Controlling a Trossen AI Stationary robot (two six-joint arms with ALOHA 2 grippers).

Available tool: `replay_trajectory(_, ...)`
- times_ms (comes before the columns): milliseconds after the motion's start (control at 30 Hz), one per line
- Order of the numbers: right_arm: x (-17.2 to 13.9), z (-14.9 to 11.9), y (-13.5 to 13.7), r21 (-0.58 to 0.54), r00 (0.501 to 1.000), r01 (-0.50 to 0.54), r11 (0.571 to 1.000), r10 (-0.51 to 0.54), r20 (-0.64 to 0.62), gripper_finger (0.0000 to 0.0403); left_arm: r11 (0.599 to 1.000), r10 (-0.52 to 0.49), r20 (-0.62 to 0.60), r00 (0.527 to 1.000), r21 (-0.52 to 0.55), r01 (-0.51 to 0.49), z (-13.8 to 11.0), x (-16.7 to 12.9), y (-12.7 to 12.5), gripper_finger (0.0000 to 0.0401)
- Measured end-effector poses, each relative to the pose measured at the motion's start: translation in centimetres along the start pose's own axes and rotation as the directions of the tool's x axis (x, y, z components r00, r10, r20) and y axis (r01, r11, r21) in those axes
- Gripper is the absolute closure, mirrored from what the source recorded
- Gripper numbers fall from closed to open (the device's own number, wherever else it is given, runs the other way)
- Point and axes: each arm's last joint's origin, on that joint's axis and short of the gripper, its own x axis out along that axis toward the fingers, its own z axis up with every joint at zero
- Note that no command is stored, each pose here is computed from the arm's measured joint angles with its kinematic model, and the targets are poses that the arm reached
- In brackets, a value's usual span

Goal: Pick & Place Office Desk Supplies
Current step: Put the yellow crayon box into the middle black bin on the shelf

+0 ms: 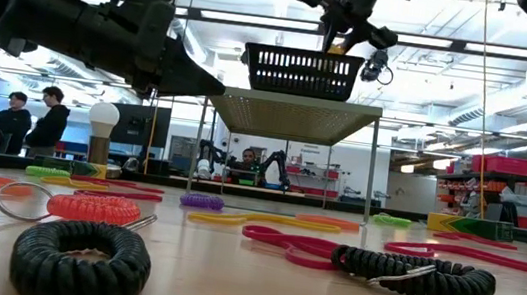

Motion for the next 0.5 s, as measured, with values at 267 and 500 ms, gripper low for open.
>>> replay_trajectory(267,1.2,0.3,0.1,0.011,0.999,0.04,0.999,-0.04,-0.011,0.0303,1.0,-0.031,-0.002,1.0,0.0,0.031,0.0,0.0,-0.1,0.0388)
replay_trajectory(500,1.4,0.1,0.3,0.005,0.999,0.05,0.999,-0.05,-0.015,0.0303,0.999,-0.039,-0.003,0.999,0.0,0.039,0.0,0.0,-0.1,0.0388)
